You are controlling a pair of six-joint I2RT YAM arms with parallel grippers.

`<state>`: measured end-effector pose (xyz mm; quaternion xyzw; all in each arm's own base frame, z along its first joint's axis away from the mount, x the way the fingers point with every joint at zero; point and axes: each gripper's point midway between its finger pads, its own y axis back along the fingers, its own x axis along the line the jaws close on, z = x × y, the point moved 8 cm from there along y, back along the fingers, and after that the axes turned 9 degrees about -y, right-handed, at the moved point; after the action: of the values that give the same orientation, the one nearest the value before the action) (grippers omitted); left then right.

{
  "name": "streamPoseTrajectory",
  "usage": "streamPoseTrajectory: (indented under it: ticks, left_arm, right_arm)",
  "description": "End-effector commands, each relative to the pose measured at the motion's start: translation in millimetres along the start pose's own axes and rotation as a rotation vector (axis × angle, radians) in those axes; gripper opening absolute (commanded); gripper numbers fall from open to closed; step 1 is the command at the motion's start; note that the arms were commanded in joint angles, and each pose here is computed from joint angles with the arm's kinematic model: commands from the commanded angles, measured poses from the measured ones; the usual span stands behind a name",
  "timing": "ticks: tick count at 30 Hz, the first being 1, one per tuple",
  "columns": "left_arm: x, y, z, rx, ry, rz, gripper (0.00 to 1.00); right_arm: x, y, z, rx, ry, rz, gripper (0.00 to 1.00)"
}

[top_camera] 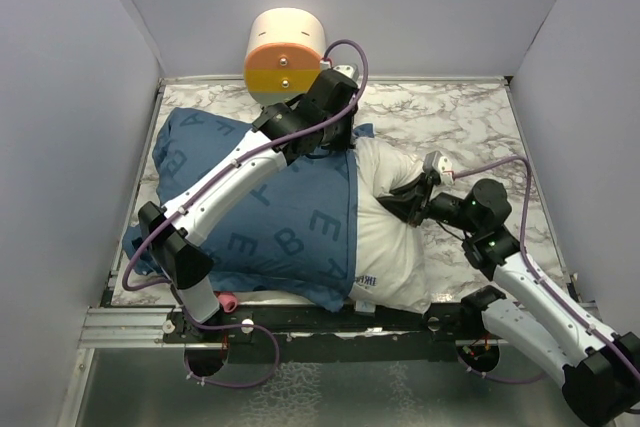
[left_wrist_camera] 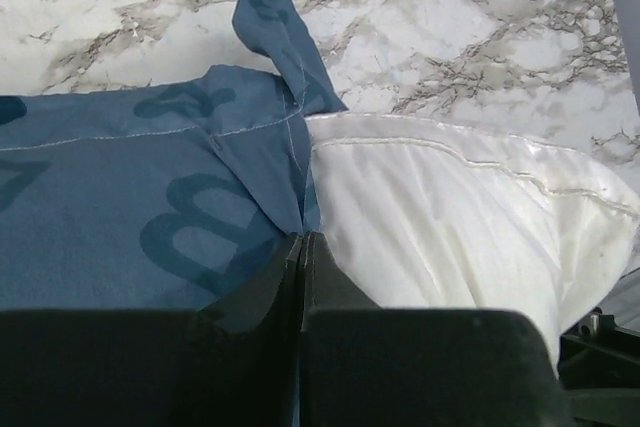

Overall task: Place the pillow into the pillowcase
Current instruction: Stuff the pillow into the pillowcase.

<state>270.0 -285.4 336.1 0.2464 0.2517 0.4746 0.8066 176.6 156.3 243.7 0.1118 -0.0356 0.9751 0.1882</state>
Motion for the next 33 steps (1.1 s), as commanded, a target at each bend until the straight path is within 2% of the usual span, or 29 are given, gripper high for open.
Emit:
streamPoseTrajectory:
  ticks: [1,7,10,15,17,18,21,22,23,27,30,33]
  left_arm:
    - [-15,31,42,-0.164,-0.025,-0.106,0.00]
    - [-31,62,88,-0.355,-0.028,-0.216,0.00]
    - [-34,84,107,-0.451,-0.018,-0.245,0.00]
    - [-32,114,127,-0.559,-0.038,-0.238,0.00]
    - [-22,130,125,-0.581,-0.050,-0.198,0.00]
    - [-16,130,120,-0.567,-0.049,-0.158,0.01]
    - [10,120,97,-0.474,-0.041,-0.014,0.42]
    - [20,116,88,-0.434,-0.043,0.008,0.52]
    - [29,111,79,-0.393,-0.046,0.013,0.58]
    - [57,84,46,-0.261,0.011,0.001,0.60]
    - [59,59,25,-0.140,0.034,-0.003,0.61]
    - [52,36,9,-0.038,0.054,-0.035,0.66]
  right_arm:
    - [1,-8,3,0.008,-0.008,0.030,0.07]
    - [-18,-35,45,-0.037,0.057,0.007,0.07]
    - [-28,-51,78,-0.110,0.117,-0.009,0.07]
    - [-41,-79,134,-0.178,0.203,0.000,0.07]
    - [-42,-85,143,-0.177,0.205,0.022,0.07]
    - [-42,-86,143,-0.177,0.203,0.029,0.07]
    - [-39,-80,127,-0.156,0.161,0.033,0.07]
    - [-39,-77,117,-0.138,0.140,0.030,0.07]
    - [-37,-73,108,-0.124,0.123,0.025,0.07]
    - [-33,-57,75,-0.066,0.063,-0.003,0.07]
    - [-28,-47,52,-0.033,0.012,-0.019,0.07]
    - [-25,-38,36,-0.018,-0.032,-0.035,0.07]
